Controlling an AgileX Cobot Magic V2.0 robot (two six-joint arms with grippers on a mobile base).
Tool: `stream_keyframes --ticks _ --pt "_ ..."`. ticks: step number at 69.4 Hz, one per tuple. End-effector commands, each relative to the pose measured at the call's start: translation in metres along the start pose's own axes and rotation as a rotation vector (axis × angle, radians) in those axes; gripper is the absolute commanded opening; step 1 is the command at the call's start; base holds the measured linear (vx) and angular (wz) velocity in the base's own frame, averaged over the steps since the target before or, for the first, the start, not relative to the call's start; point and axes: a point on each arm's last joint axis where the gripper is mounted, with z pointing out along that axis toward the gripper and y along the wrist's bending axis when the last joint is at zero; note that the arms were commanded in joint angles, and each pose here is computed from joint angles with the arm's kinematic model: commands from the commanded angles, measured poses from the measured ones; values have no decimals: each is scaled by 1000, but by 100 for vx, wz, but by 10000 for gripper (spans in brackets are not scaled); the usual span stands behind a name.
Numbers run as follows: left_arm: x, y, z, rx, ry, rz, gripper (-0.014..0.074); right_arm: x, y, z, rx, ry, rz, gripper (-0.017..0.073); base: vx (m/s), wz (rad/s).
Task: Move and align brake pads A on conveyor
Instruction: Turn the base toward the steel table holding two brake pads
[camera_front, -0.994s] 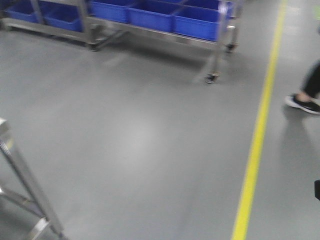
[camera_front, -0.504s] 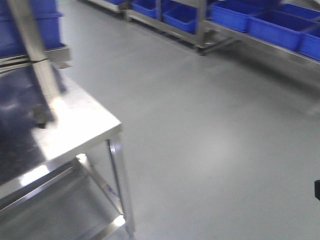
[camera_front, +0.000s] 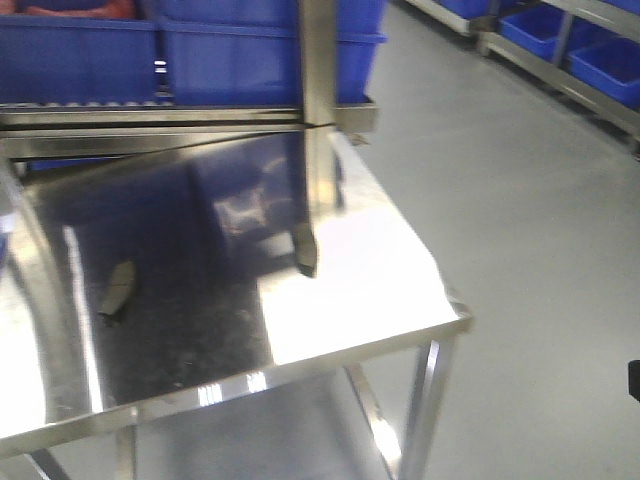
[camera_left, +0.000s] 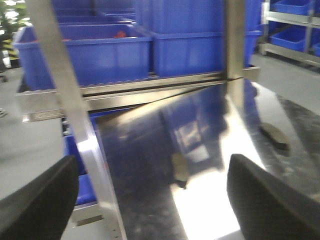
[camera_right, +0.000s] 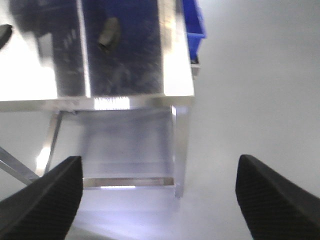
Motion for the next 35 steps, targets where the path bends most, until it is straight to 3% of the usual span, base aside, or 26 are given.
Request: stream_keyframes --ticks 1,15,35 --pt "-12 1 1 -8 -69 -5 565 -11 -1 -3 9 -72 -6 592 22 66" --pt "-12 1 1 -8 -69 -5 565 -11 -1 -3 9 -72 -6 592 22 50" --pt "-12 1 1 -8 -69 -5 565 -11 -1 -3 9 -72 -6 592 24 23"
